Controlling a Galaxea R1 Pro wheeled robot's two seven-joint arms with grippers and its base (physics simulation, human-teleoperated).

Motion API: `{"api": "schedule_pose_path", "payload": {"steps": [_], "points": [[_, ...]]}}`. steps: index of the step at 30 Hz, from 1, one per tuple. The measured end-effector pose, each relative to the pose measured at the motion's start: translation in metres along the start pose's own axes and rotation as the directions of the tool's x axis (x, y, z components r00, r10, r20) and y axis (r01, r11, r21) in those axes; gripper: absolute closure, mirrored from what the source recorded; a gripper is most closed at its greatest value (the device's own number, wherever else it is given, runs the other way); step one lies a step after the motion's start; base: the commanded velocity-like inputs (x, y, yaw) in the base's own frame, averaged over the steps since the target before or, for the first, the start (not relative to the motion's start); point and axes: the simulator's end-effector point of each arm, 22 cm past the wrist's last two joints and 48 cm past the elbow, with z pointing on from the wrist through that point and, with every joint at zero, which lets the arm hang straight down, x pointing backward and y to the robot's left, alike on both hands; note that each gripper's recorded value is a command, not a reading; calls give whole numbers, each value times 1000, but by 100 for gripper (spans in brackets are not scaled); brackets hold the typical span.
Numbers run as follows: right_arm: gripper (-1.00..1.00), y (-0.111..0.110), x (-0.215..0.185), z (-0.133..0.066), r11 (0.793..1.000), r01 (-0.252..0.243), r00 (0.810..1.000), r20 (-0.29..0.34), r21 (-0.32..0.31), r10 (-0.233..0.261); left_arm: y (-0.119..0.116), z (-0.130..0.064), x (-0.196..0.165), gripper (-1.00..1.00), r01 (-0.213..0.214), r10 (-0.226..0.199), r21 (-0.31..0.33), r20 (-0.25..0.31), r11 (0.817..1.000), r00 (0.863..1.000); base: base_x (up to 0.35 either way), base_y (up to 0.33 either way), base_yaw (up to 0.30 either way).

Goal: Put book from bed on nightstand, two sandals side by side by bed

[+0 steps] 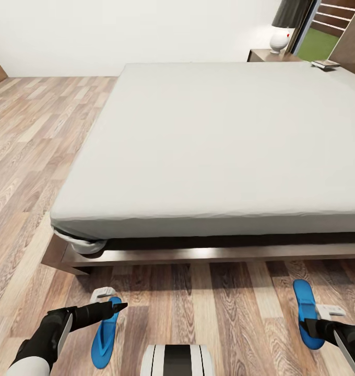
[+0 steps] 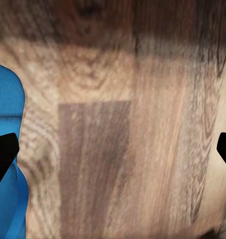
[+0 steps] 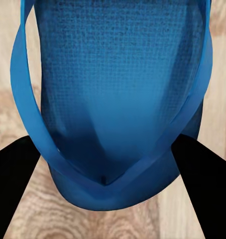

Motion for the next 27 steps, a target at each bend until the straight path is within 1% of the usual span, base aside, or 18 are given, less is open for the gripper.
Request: {"api": "schedule_pose_path", "payload": {"steps": [4,13,16,17,18,19,20,21,22,24,25,27], "points": [[100,0,-1,0,1000,2,1000,3,0,-2,0,0,0,-100,2,-2,1,0,1000,1000,0,131,0],[100,1,-1,0,1000,3,1000,5,1,-3,1,0,0,-100,4,-4,0,1,1000,1000,0,278,0],[100,7,0,2,1000,1,1000,5,-1,-1,1,0,0,-100,4,-4,0,1,1000,1000,0,296,0],[100,5,2,2,1000,6,1000,2,16,-6,1,0,0,-100,4,-4,0,1,1000,1000,0,298,0],[100,-2,4,3,999,12,1000,-2,51,-12,1,0,0,-100,4,-4,0,1,1000,1000,0,298,0],[100,-13,5,2,994,18,1000,-6,106,-17,1,0,0,-100,4,-4,0,1,1000,1000,0,298,0],[100,-36,6,-1,976,26,1000,-10,218,-24,1,0,0,-100,4,-4,0,1,1000,1000,0,298,0],[100,-57,6,-7,946,27,1000,-12,323,-24,1,0,0,-100,4,-4,0,1,1000,1000,0,298,0],[100,-62,7,-9,934,21,1000,-11,356,-19,1,0,0,-100,4,-4,0,1,1000,1000,0,298,0],[100,-66,7,-11,924,17,1000,-10,383,-14,1,0,0,-100,4,-4,0,1,1000,1000,0,298,0],[100,-68,8,-12,919,15,1000,-11,395,-11,1,0,0,-100,4,-4,0,0,1000,1000,0,298,0],[100,-68,9,-13,917,12,1000,-13,399,-7,1,0,0,-100,4,-4,0,0,1000,1000,0,298,0]]}}
